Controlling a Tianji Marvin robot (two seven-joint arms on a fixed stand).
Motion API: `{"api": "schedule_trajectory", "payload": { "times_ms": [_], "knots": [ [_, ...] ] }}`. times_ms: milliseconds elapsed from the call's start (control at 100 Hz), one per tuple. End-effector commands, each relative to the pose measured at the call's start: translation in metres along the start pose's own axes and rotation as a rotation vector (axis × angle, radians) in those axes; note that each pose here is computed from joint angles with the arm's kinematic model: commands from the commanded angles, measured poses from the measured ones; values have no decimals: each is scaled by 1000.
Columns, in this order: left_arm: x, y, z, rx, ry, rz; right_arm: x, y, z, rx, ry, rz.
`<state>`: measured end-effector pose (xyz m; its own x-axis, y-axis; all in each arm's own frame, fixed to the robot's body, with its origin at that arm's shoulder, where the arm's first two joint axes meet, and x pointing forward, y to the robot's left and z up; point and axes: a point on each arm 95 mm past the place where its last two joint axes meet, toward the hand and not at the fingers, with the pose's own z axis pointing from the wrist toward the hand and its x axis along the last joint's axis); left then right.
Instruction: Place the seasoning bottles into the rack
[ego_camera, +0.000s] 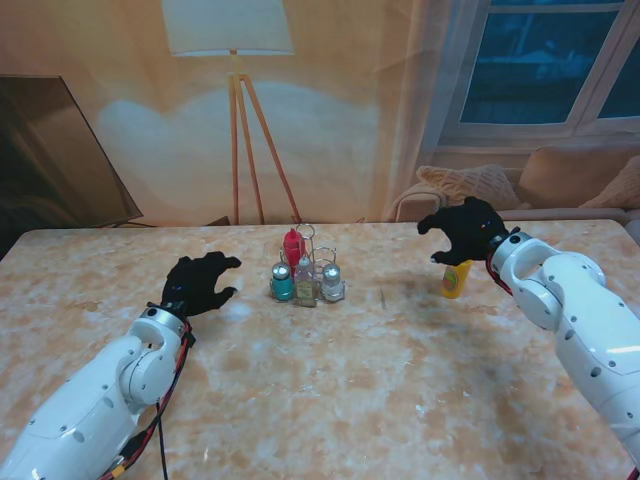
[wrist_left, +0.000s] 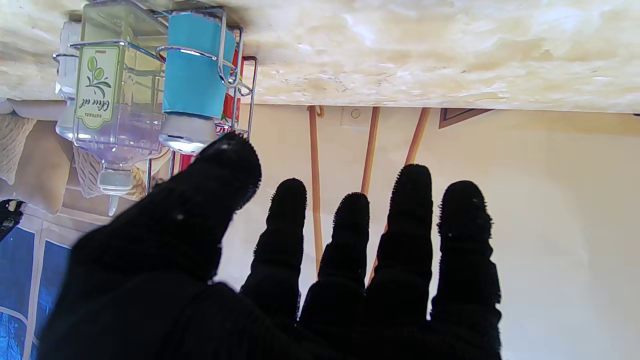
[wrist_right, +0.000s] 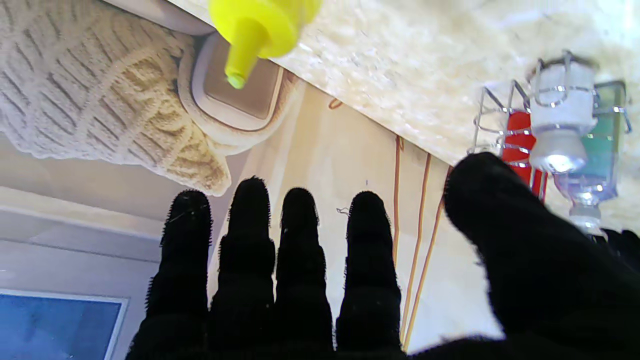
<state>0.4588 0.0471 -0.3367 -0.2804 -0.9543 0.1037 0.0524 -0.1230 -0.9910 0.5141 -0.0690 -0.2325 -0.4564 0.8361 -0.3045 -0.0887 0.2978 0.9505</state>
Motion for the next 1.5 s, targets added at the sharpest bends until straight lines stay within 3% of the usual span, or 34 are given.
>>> {"api": "schedule_trajectory", "payload": {
  "times_ms": [0, 590, 1490],
  "knots": [
    [0, 1, 0, -10, 5, 4, -1, -7, 0, 39, -2, 0],
    [0, 1, 1, -23, 6, 7, -16, -36, 2, 210, -89, 43],
    [0, 2, 1, -34, 7, 0, -19, -57, 14, 317, -117, 90]
  ]
}}
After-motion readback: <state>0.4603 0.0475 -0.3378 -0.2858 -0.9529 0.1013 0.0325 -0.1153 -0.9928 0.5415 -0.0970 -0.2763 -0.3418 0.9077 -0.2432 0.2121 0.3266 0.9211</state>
